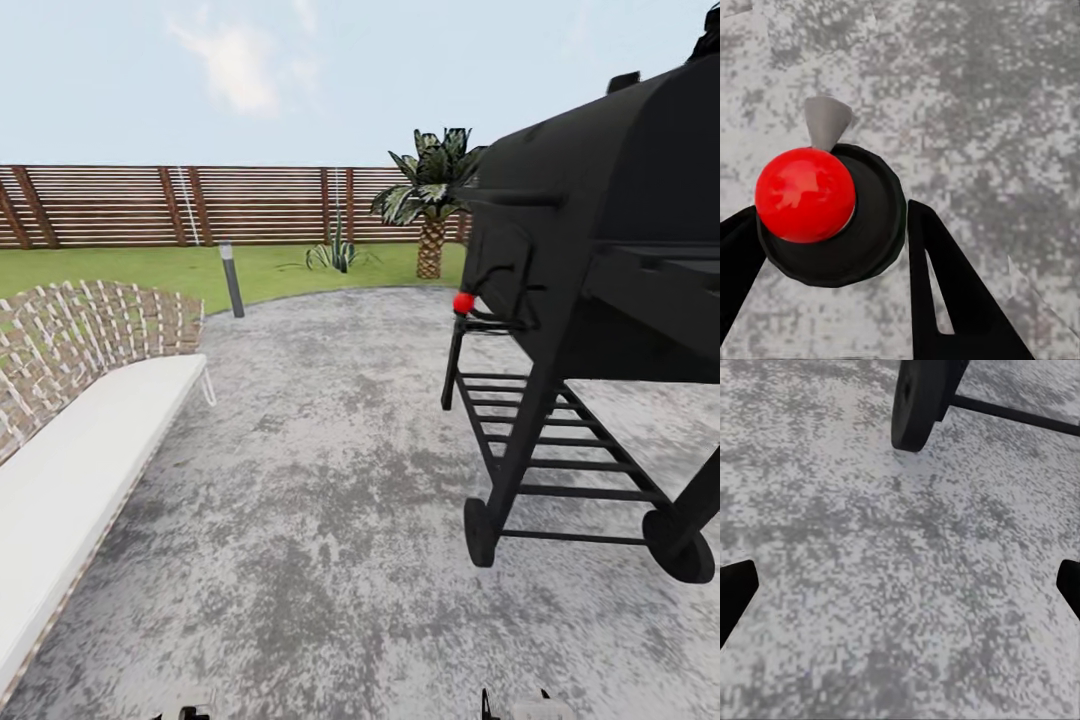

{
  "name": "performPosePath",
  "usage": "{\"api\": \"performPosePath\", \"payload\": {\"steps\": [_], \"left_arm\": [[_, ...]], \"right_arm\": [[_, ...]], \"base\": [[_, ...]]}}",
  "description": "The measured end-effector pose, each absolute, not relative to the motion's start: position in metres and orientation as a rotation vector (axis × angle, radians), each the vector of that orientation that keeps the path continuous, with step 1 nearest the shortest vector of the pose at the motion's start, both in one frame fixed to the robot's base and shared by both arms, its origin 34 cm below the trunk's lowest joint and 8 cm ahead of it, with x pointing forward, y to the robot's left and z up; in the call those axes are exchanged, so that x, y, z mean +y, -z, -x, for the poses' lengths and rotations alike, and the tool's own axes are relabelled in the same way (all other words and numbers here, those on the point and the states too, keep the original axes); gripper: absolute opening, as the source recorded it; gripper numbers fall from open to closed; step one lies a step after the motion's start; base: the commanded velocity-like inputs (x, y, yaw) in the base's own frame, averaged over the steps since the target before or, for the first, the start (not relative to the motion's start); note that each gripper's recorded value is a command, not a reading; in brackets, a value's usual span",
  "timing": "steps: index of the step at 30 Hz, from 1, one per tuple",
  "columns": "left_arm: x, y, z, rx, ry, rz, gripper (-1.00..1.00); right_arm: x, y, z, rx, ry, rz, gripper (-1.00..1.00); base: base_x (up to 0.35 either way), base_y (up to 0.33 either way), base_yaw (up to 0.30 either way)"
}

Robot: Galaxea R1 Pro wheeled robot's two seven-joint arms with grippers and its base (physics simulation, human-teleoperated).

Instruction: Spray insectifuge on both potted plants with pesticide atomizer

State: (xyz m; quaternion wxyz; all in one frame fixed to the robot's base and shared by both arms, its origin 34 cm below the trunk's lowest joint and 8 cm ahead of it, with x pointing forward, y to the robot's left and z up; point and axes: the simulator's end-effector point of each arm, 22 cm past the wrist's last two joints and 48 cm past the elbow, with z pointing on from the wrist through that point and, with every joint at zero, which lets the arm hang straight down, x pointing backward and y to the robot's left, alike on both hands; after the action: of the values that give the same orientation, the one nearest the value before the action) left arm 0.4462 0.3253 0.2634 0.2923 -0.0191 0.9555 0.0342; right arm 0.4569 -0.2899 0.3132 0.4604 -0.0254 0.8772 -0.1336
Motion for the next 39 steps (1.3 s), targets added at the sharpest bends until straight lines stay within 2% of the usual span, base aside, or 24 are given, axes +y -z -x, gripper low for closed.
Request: {"api": "performPosePath", "payload": {"steps": [24, 39], "left_arm": [[0.3253, -0.2635, -0.4463, 2.546, -0.091, 0.051, -1.00], [0.3251, -0.2633, -0.4458, 2.547, -0.091, 0.051, -1.00]], "right_arm": [[-0.2899, -0.3133, -0.4569, 2.159, 0.329, 0.062, 1.00], [-0.2900, -0.3134, -0.4570, 2.158, 0.329, 0.062, 1.00]], "base": [[0.283, 0.151, 0.000], [0.304, 0.007, 0.000]]}}
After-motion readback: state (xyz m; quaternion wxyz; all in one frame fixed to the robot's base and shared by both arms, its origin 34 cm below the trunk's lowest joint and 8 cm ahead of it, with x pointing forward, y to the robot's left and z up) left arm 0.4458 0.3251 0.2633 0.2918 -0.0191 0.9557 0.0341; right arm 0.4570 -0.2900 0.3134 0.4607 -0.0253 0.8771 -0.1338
